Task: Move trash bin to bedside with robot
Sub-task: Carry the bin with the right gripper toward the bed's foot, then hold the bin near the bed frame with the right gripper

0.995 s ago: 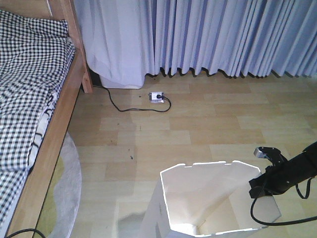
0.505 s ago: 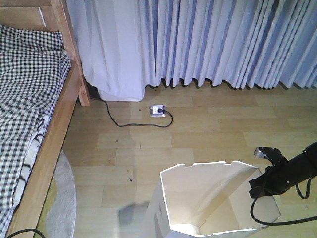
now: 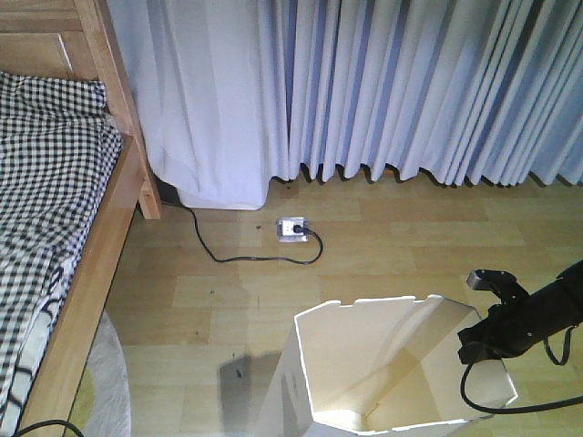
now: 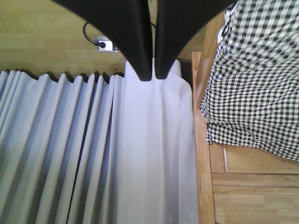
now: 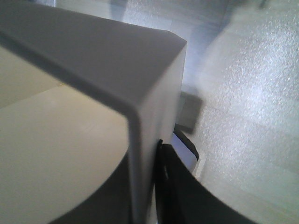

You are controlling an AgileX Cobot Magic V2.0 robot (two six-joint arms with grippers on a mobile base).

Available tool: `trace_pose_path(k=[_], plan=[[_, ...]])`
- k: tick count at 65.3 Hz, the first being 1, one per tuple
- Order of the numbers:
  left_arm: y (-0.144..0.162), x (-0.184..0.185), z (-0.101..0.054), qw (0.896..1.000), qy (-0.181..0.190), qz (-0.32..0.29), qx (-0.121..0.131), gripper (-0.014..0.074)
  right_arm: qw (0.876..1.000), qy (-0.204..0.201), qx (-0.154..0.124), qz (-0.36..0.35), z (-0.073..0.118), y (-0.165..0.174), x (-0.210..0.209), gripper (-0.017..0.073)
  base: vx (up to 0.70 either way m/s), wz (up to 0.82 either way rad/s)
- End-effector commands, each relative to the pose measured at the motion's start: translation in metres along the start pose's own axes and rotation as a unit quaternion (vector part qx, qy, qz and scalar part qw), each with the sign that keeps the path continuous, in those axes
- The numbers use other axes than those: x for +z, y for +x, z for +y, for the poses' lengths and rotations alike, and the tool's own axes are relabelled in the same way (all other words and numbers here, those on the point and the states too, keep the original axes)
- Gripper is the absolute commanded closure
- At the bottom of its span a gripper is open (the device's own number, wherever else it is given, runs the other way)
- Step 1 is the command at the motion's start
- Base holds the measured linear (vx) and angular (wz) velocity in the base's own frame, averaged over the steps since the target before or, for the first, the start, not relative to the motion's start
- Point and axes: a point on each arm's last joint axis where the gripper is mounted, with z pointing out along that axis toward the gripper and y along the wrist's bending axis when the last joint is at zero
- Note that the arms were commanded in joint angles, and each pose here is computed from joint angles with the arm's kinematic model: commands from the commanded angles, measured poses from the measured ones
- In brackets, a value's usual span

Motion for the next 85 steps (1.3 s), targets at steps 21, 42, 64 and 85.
trace_pose_path(k=[21,42,64,85], plan=[[0.0009,0.0007,-0.0007,0.999,0.005,-0.033,-0.001,0.0599,0.996,-0.085,0.002,-0.019,0.0228,-0.0109,-0.0258,0.0565,0.25,0.02],[0.0009,0.0007,-0.0007,0.999,0.005,-0.033,-0.001,0.0599,0.996,-0.085,0.002,-0.019,0.0228,-0.0109,-0.0258,0.0565,0.23,0.02],[0.0009,0.0007,-0.0007,0.999,0.005,-0.033,-0.001,0.0599,0.996,-0.085,0.002,-0.019,0.0228,-0.0109,-0.0258,0.0565,0.24,-0.02],[0.0009,0.0007,-0.0007,0.999,0.005,-0.033,-0.001,0.0599,0.996,-0.085,0.002,-0.019,0.0228,-0.0109,-0.0258,0.0565,0.23,0.01]])
